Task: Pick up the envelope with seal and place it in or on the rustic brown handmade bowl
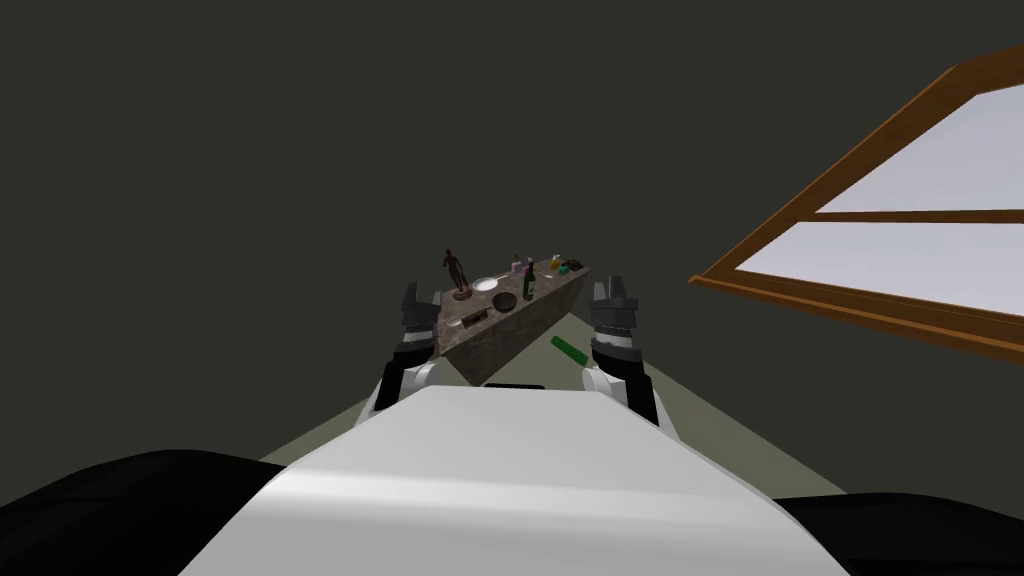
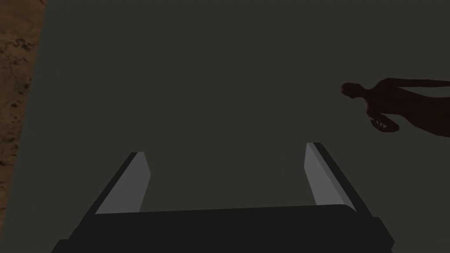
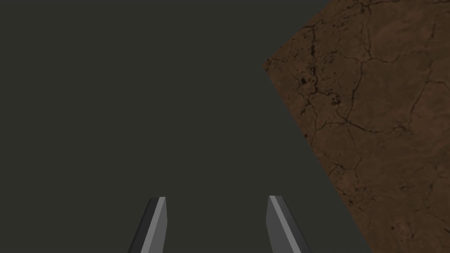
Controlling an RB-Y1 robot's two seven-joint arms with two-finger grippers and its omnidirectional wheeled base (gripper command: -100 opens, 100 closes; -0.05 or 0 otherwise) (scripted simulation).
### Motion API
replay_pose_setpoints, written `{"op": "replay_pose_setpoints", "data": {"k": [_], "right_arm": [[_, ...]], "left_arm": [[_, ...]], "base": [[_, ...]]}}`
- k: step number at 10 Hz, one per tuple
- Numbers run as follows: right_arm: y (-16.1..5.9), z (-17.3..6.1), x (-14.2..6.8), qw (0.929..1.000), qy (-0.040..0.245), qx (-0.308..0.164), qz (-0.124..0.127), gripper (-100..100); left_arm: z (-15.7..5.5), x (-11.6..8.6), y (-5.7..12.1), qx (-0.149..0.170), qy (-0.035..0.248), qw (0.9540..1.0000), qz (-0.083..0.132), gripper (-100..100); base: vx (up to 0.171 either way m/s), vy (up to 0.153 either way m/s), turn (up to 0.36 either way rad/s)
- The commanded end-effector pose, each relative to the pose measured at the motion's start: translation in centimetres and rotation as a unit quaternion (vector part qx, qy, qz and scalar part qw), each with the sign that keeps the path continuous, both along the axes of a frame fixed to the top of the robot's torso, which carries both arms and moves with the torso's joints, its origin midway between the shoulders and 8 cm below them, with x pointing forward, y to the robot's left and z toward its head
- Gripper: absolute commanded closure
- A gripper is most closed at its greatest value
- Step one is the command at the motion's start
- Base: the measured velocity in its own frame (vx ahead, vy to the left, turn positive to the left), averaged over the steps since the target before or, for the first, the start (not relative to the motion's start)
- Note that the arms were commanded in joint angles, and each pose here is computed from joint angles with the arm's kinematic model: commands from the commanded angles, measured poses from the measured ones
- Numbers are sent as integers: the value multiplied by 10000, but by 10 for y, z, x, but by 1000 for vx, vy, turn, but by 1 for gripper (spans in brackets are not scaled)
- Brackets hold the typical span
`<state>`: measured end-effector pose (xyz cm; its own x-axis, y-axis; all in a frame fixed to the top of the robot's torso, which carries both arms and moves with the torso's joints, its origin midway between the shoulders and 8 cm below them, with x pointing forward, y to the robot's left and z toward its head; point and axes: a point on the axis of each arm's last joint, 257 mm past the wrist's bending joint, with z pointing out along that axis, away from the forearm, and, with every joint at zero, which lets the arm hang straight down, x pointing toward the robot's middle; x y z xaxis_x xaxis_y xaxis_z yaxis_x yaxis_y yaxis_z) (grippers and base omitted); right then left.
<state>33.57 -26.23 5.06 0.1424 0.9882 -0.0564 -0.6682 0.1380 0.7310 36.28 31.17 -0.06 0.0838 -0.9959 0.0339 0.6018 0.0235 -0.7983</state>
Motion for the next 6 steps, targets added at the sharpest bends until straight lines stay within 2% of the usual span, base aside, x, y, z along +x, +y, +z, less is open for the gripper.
{"op": "replay_pose_setpoints", "data": {"k": [1,2,3,5,6], "right_arm": [[0,0,0,10000,0,0,0,0],[0,0,0,10000,0,0,0,0],[0,0,0,10000,0,0,0,0],[0,0,0,10000,0,0,0,0],[0,0,0,10000,0,0,0,0]], "left_arm": [[-9,9,1,-168,232,9994,-217,-100],[-12,14,2,-293,340,9983,-360,-100],[-14,15,2,-297,383,9982,-360,-100],[-22,27,2,-589,639,9940,-668,-100],[-26,29,2,-597,722,9934,-666,-100]], "base": [[51,-70,50],[56,-67,66],[29,-48,26],[31,-60,57],[32,-57,29]]}}
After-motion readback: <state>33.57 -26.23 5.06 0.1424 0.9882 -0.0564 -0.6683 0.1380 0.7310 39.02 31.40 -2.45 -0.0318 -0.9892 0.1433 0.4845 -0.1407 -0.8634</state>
